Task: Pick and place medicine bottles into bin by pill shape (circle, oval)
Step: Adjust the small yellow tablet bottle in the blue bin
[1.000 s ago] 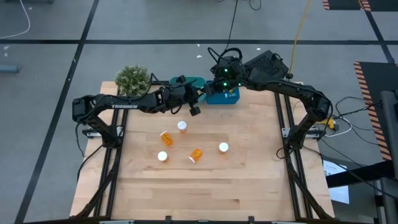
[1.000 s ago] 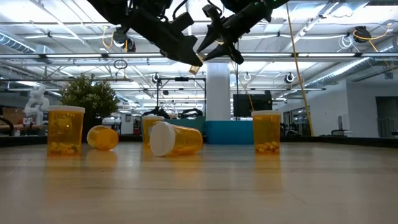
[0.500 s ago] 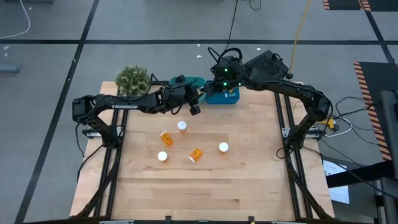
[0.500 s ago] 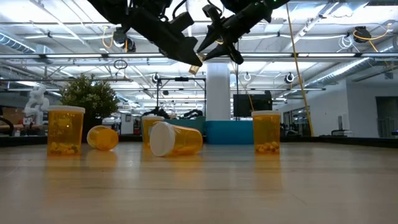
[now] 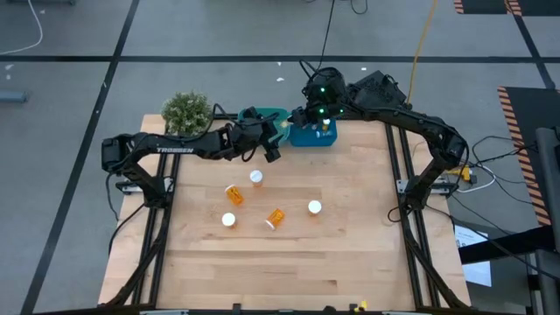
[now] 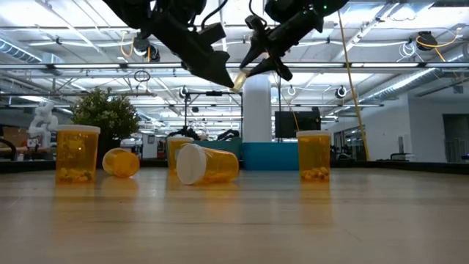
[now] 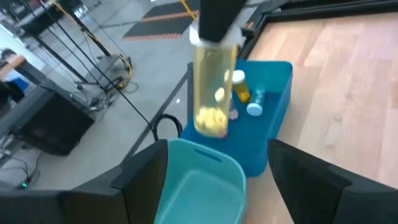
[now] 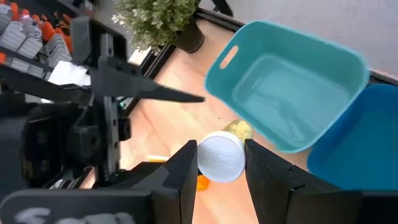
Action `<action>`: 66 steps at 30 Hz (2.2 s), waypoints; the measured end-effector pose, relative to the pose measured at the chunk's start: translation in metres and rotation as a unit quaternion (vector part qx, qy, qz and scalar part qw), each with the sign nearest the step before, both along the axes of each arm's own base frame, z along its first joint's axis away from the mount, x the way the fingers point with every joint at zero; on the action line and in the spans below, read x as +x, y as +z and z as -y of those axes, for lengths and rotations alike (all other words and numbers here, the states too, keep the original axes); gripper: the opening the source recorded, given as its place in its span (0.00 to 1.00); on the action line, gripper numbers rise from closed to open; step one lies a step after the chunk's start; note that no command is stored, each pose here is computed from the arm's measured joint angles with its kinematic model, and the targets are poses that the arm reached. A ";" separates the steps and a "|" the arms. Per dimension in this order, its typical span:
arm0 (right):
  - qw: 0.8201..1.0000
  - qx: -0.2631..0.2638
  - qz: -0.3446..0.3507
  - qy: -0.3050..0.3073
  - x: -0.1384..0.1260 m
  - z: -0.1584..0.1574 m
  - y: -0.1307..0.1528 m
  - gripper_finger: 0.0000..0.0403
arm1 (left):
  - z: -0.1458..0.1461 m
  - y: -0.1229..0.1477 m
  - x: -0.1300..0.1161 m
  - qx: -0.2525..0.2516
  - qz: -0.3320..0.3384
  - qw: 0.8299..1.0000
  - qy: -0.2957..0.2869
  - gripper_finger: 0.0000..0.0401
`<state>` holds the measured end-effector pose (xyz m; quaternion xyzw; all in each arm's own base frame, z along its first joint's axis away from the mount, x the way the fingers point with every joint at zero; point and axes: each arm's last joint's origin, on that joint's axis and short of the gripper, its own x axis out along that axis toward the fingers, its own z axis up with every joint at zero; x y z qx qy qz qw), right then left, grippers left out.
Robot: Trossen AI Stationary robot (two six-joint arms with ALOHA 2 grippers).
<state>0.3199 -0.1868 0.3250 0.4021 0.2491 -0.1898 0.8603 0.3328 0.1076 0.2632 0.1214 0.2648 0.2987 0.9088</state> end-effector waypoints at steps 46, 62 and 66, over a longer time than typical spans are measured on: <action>0.966 -0.067 -0.244 0.054 -0.001 0.050 -0.099 0.28 | 0.024 0.032 -0.033 -0.188 0.113 0.973 0.073 0.70; 0.960 -0.123 -0.244 0.061 0.015 0.049 -0.109 0.28 | 0.024 0.032 -0.033 -0.188 0.112 0.973 0.069 0.70; 0.960 -0.123 -0.245 0.063 0.018 0.050 -0.114 0.28 | 0.024 0.032 -0.033 -0.182 0.108 0.975 0.066 0.70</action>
